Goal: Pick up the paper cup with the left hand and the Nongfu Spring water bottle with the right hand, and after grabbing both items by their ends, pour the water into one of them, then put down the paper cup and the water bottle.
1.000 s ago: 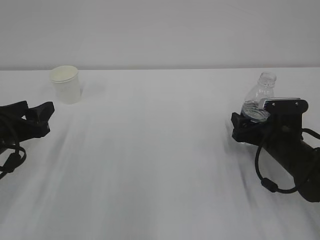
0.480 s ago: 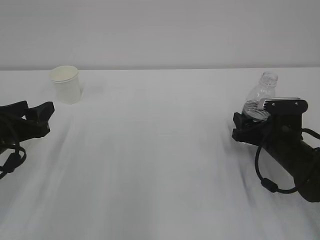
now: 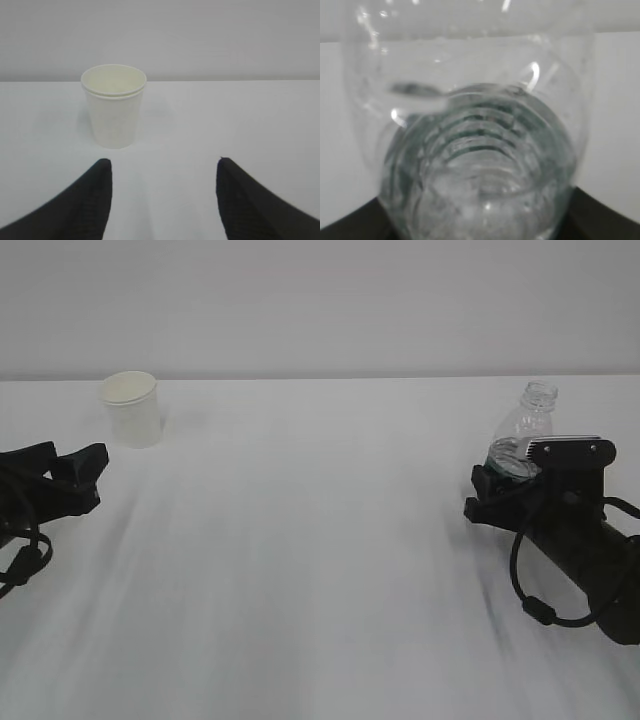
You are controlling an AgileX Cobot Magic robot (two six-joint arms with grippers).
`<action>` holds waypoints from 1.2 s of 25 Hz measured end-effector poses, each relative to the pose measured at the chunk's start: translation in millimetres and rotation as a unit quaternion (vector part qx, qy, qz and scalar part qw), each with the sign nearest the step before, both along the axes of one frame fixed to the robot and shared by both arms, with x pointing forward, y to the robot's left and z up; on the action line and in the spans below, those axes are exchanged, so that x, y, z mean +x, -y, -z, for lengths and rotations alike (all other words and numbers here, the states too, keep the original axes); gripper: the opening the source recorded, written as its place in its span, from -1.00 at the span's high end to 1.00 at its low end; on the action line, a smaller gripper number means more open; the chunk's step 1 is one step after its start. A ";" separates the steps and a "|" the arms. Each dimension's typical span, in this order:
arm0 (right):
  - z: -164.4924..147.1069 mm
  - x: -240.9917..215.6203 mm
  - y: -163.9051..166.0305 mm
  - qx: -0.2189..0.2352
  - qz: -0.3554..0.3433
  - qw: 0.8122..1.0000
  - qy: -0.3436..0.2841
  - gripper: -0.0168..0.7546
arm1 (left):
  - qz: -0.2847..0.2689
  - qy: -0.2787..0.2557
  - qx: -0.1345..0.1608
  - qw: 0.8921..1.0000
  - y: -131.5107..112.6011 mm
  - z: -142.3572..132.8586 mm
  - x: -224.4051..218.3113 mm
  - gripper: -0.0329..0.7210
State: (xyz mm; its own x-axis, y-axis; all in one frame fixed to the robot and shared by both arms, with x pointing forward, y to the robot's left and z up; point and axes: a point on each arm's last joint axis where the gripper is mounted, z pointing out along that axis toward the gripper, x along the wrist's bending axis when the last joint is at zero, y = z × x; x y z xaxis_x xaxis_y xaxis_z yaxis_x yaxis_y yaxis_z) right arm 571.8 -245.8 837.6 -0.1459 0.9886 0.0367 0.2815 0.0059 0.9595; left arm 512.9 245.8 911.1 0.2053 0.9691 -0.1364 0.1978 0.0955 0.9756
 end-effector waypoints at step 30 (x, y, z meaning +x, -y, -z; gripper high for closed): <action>-30.8 -9.6 -3.3 -0.024 -0.034 0.999 0.027 0.01 | -0.004 -0.009 0.001 1.000 -0.5 6.1 0.4 -0.31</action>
State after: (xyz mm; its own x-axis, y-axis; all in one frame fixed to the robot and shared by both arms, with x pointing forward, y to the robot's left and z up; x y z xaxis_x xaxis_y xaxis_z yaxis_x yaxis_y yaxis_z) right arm 562.2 -242.5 868.4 -0.2138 0.9767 -0.0195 0.2273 0.0691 0.9714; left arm 513.4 246.4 905.0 0.1958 0.9708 -0.1388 0.2155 0.0955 0.9718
